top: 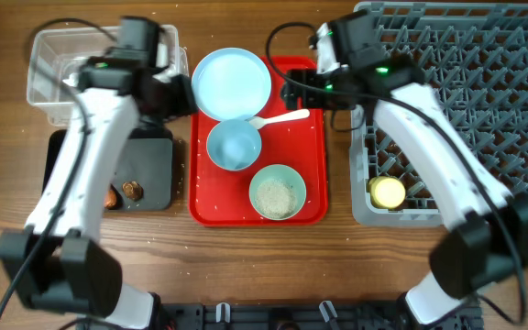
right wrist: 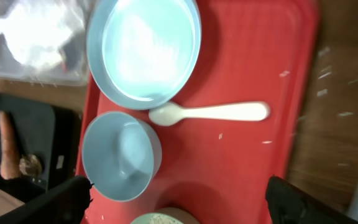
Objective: Sort waste into correct bins and load items into the dishwasher rack
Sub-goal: 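Set the empty blue bowl back on the red tray with the left gripper, then grasp the small blue bowl with the right gripper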
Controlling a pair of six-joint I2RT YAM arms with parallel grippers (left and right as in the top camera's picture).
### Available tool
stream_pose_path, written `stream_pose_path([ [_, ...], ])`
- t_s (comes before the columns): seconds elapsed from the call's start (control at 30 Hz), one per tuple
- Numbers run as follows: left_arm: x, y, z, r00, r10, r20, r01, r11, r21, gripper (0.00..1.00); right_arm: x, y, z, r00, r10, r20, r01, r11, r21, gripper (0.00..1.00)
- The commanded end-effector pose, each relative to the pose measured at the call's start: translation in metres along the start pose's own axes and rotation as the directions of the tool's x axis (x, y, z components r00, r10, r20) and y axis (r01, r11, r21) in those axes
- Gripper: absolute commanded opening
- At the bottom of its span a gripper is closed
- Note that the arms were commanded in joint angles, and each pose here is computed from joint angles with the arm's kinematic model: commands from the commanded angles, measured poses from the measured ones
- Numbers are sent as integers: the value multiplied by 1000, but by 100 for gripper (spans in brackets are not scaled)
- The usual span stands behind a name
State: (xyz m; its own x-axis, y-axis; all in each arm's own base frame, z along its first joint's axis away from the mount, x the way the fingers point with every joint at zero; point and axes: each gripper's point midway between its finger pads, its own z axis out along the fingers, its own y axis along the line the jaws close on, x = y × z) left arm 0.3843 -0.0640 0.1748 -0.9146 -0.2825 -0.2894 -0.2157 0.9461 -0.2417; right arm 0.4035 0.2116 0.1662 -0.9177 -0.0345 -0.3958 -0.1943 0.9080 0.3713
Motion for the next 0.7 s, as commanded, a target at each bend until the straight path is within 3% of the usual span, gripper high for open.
stream_pose_path([
  [0.0,-18,23,-19,994,-94,60,94,996,-1,67,25,20,51,991,11,-131,-19,998,-55,88],
  [0.23,-21,33,-18,992,-114,61,115,993,-11,68,72,21,117,956,-5,-295,-4,1000,-29,65],
  [0.27,-21,33,-17,992,-114,58,115,993,-13,68,73,19,119,954,1,-300,-11,999,-33,55],
  [0.4,-22,33,-17,992,-114,62,115,993,-11,68,70,19,122,957,4,-290,-15,999,-36,33],
  [0.67,-23,34,-17,991,-114,68,115,993,-16,68,80,16,137,944,8,-331,-26,999,-48,22],
])
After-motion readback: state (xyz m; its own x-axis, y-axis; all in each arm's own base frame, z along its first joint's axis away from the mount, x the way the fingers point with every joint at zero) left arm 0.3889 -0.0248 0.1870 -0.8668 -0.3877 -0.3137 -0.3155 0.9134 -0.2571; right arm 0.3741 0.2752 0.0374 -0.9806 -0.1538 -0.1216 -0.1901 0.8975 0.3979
